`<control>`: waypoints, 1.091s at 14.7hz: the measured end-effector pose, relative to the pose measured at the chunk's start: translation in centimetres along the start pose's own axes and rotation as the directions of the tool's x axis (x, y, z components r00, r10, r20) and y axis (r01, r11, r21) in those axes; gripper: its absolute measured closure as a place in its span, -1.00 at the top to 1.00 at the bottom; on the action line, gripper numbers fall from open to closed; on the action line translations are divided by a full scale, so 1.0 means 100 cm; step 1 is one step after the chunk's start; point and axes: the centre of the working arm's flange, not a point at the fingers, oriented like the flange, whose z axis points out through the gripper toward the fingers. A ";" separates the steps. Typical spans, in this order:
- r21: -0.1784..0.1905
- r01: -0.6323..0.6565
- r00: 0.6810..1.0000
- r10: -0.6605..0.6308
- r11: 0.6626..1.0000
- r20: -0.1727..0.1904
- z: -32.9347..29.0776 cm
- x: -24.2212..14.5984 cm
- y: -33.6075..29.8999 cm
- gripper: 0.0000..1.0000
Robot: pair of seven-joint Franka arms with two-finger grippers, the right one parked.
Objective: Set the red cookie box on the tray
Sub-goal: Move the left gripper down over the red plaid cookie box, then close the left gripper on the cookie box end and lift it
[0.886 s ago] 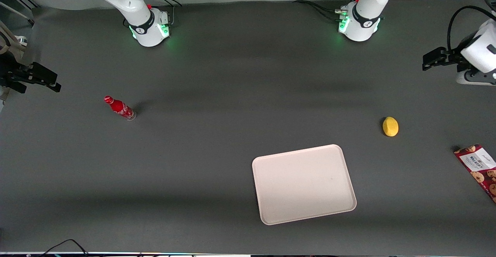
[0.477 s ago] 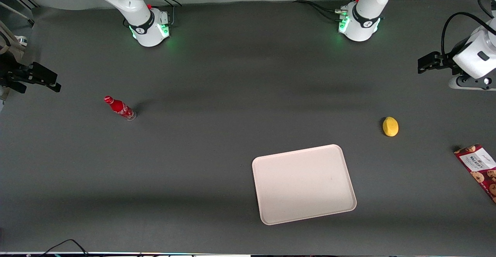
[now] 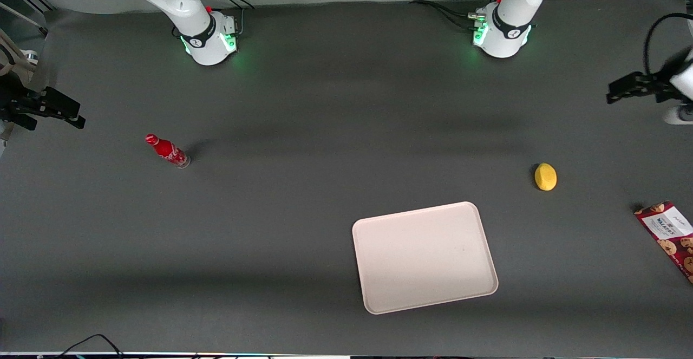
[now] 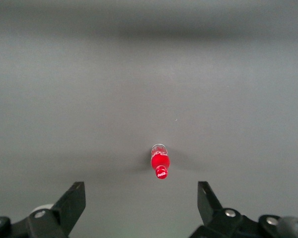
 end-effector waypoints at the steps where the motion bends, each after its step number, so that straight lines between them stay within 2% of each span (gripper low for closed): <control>1: -0.002 0.026 1.000 -0.026 1.000 -0.008 -0.004 0.009 -0.015 1.00; 4: 0.006 0.119 0.993 -0.119 0.993 -0.011 -0.005 0.049 -0.068 1.00; 7: 0.041 0.172 0.985 -0.172 0.984 -0.008 0.020 0.101 -0.106 1.00; 9: 0.092 0.167 0.985 -0.163 0.982 -0.053 0.044 0.140 -0.126 1.00; 12: 0.171 0.156 0.980 -0.131 0.973 -0.149 0.090 0.187 -0.166 1.00; 14: 0.205 0.160 0.973 -0.119 0.966 -0.197 0.121 0.205 -0.193 1.00; 16: 0.234 0.144 0.969 -0.089 0.961 -0.229 0.153 0.215 -0.225 1.00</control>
